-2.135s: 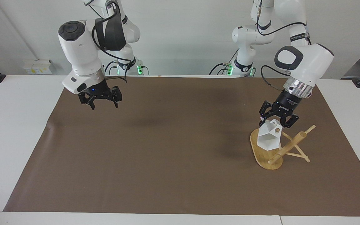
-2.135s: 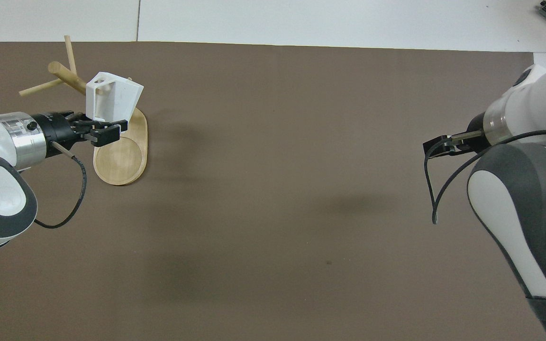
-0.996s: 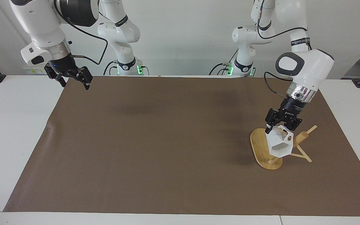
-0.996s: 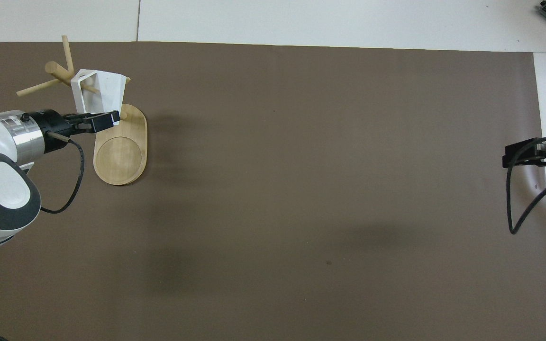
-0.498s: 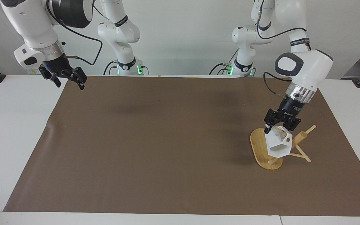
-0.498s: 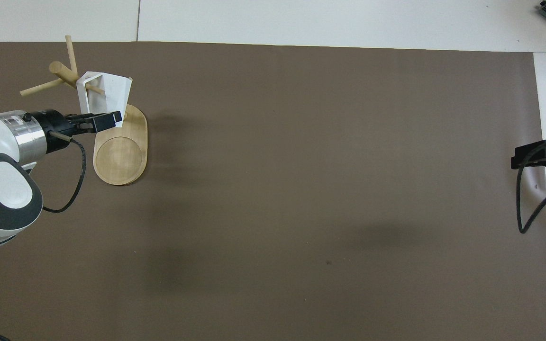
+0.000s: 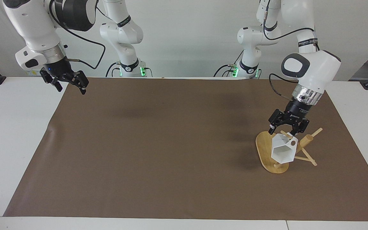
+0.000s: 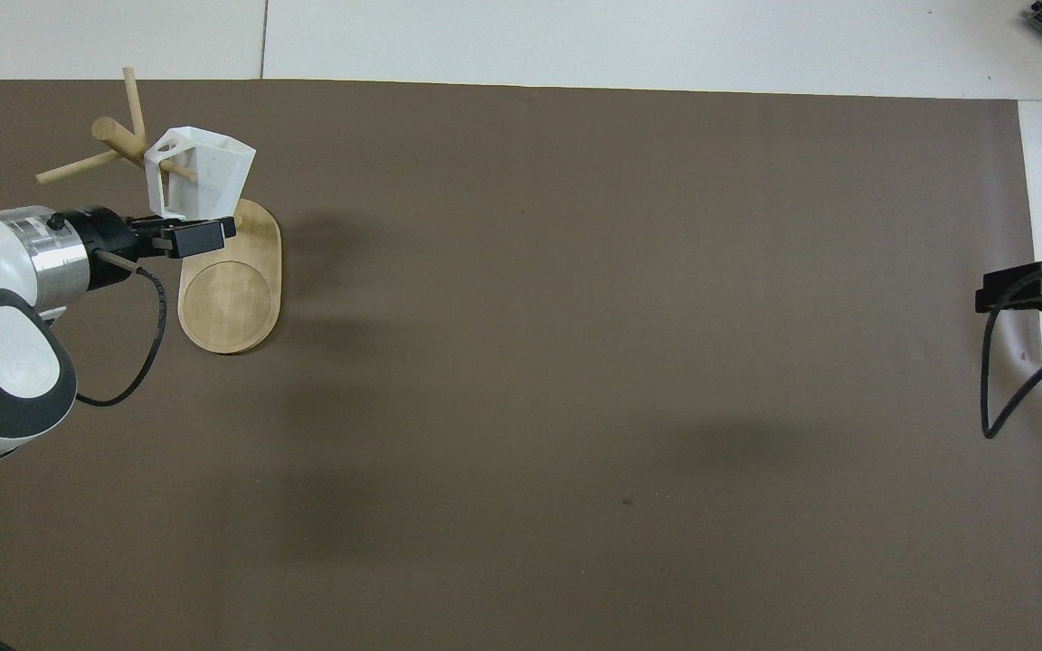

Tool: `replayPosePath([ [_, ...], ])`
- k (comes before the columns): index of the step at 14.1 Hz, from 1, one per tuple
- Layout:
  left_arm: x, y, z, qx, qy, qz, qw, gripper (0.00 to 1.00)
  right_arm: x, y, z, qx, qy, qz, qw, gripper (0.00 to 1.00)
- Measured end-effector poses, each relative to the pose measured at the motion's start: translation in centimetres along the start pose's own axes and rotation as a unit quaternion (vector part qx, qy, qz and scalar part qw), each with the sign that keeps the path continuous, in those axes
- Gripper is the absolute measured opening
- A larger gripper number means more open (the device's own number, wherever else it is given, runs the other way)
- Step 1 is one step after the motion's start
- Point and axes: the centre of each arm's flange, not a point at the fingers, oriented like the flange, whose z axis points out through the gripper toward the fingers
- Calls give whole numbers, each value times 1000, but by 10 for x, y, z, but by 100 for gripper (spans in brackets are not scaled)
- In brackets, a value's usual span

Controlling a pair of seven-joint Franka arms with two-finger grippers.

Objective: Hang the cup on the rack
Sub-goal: 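Lower the cup onto the peg and open the left gripper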

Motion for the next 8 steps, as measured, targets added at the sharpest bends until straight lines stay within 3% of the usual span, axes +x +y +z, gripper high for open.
replayPosePath([
  [3,-6,-15,-9,14,64,100,993,100,1,-12,-1,0,4,-11,1000,100],
  [5,-12,-21,-19,21,89,167,982,100,0,-15,-1,0,4,-13,1000,100],
  [8,-14,-32,-27,28,109,285,952,100,0,-13,-1,0,4,-11,1000,100],
])
